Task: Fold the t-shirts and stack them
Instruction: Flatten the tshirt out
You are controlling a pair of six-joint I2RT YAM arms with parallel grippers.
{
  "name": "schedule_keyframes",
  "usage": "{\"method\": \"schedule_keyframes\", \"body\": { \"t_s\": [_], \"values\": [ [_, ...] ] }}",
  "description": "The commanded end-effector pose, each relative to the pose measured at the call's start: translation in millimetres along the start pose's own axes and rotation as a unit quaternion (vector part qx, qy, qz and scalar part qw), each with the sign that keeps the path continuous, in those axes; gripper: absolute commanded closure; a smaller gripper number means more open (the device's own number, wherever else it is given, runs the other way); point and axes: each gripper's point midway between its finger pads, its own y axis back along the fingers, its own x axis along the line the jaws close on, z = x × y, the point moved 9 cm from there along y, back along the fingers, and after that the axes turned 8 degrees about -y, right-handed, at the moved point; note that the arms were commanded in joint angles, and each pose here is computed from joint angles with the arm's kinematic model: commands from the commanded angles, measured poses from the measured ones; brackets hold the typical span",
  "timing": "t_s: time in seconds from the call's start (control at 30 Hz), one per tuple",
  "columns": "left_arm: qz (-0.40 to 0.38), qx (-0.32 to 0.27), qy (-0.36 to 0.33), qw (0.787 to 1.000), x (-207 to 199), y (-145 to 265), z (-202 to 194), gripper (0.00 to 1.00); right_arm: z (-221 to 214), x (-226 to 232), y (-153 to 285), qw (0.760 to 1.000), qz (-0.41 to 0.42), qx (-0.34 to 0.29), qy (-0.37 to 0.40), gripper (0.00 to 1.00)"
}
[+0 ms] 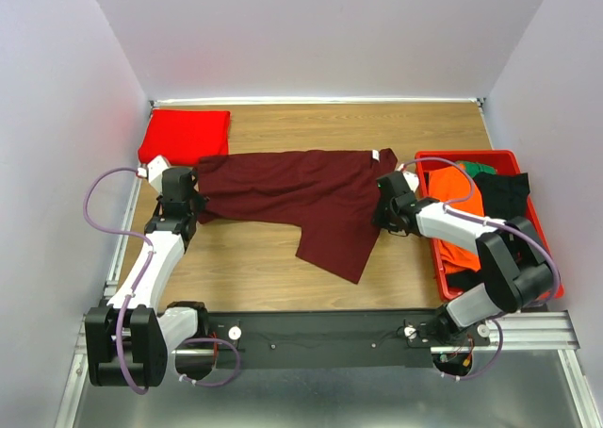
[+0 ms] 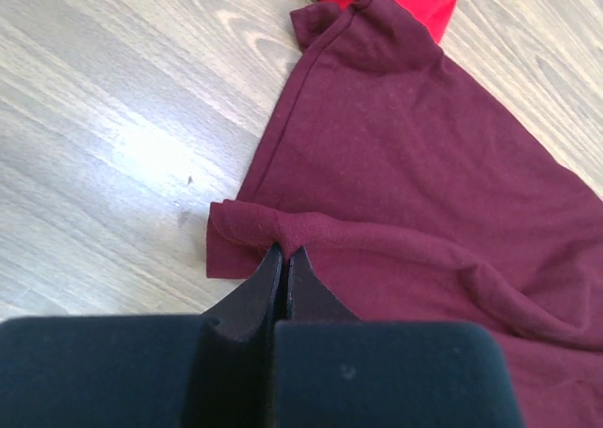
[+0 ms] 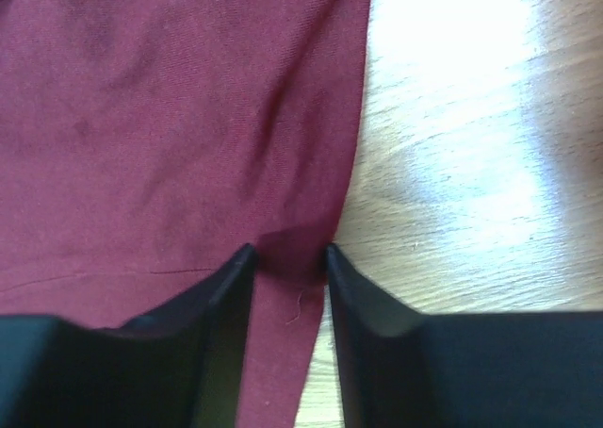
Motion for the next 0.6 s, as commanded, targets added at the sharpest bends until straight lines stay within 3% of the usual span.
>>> {"method": "schedule_keyframes", "body": {
  "t_s": [0.0,0.03,0.07,0.17,0.27,0.43,0.57],
  "values": [
    [-0.016,-0.008,0.004,1.000,-2,0,3,1.00,-2,-2,-6,1.000,-0.020,-0.002,-0.007,0.67],
    [-0.021,-0.011,0.006,1.000,-3,1,4,1.00,-2,-1,-7,1.000,-0.020,-0.001,-0.005,0.72],
    [-0.024,-0.012,0.005,1.000,-4,1,4,1.00,2,3,-6,1.000,-0.016,-0.006,-0.003,0.83],
    [-0.038,-0.017,0.004,0.999,-8,1,7,1.00,17,13,0,1.000,-0.004,-0.029,0.005,0.99],
    [-0.055,-0.025,-0.002,0.998,-13,4,16,1.00,38,25,20,0.998,0.009,-0.061,0.014,0.99],
    [-0.079,-0.062,-0.026,0.995,-24,19,46,1.00,99,54,88,0.988,0.048,-0.147,0.010,1.00],
    [-0.126,-0.127,-0.052,0.982,-38,52,88,1.00,139,59,151,0.972,0.078,-0.223,-0.006,1.00]
  ]
}}
